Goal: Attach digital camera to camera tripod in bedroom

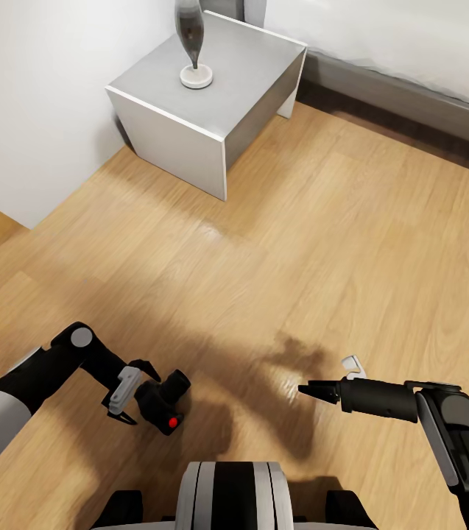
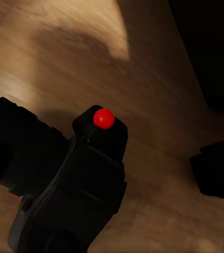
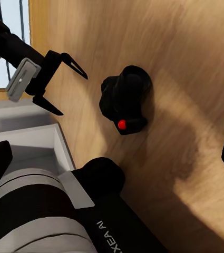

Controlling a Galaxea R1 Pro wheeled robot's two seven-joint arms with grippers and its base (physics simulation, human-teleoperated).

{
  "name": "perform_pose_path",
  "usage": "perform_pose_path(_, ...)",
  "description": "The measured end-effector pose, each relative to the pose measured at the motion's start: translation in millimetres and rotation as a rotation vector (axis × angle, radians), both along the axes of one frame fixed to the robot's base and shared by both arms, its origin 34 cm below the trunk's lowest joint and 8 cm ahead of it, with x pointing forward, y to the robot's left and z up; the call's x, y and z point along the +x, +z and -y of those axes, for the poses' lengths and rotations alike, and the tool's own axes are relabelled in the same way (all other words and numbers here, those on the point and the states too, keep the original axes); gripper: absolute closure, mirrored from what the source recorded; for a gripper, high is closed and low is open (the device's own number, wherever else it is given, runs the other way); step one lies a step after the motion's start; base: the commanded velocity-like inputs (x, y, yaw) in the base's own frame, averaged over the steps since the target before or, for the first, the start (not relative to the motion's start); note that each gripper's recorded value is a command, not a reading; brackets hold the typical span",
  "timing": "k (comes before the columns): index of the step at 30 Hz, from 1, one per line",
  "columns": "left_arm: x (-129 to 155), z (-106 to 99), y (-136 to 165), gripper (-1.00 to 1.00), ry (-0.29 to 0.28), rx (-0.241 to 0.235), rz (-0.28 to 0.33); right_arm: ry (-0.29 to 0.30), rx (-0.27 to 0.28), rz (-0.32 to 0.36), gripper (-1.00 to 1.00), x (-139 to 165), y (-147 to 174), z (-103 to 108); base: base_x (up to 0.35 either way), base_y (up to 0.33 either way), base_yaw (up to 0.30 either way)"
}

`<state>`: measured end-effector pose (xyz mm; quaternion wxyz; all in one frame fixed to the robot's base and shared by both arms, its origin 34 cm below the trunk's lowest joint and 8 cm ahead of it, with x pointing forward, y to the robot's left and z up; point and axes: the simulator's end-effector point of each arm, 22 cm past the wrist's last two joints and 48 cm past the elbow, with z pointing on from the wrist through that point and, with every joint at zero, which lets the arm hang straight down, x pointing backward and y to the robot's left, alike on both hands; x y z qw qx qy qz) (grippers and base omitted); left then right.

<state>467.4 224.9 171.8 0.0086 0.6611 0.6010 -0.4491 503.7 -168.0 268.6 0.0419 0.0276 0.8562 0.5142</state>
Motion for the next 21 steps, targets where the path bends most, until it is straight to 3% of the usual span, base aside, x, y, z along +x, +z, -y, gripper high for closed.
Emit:
perform_pose_path(13, -4, -10, -5, -1.0, -0.006, -0.008, 0.009, 0.001, -0.001, 0.0, -1.0, 0, 0, 0, 0.0, 0.0, 0.0)
perform_pose_path(15, 13, -12, -3, -1.0, 0.05, -0.016, 0.039, 0.001, -0.002, 0.0, -1.0, 0, 0, 0, 0.0, 0.0, 0.0)
perform_pose_path(21, 27, -15, -1, -1.0, 0.098, -0.021, 0.065, 0.001, -0.002, 0.0, -1.0, 0, 0, 0, 0.0, 0.0, 0.0)
